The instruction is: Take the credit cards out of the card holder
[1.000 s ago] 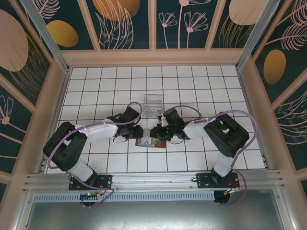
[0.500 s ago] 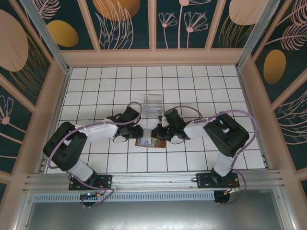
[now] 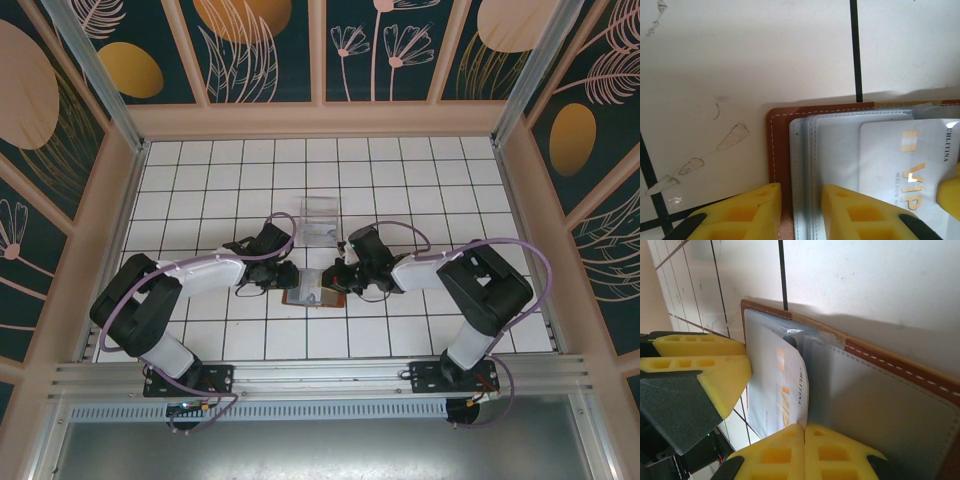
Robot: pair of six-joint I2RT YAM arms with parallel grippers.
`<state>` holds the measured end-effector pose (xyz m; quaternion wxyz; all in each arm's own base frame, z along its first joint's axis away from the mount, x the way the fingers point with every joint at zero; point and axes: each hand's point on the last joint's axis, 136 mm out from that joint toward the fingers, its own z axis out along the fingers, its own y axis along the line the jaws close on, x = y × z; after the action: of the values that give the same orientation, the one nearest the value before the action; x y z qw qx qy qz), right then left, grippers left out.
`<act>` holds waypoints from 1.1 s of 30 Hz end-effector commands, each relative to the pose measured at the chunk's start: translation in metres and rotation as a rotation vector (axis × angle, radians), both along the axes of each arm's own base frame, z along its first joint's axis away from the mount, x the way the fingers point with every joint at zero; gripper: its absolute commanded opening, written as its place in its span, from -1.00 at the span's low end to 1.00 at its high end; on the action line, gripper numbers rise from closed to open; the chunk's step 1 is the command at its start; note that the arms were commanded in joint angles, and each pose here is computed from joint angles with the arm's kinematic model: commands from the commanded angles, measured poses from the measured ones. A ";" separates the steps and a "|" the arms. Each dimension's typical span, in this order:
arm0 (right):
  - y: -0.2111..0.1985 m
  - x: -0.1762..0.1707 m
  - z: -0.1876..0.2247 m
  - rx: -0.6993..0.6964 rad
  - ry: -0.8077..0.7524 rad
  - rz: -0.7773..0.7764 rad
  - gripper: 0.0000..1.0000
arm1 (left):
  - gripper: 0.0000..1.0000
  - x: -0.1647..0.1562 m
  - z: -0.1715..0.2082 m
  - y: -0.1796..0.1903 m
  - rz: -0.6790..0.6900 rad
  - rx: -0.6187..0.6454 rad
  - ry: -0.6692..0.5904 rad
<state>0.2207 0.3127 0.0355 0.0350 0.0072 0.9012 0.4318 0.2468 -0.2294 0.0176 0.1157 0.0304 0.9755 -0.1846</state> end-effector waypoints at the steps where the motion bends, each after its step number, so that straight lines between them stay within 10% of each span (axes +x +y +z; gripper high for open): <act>1: -0.013 -0.004 -0.005 -0.044 0.004 -0.009 -0.97 | -0.41 -0.028 -0.034 0.030 0.008 0.147 0.116; 33: -0.040 0.021 0.057 -0.153 -0.246 -0.060 -1.00 | -0.43 -0.030 -0.019 0.010 0.038 -0.015 0.114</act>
<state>0.2315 0.2767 0.0772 0.1234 -0.0034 0.9204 0.3710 0.2425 -0.2366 0.0192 0.1144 0.0120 0.9684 -0.2211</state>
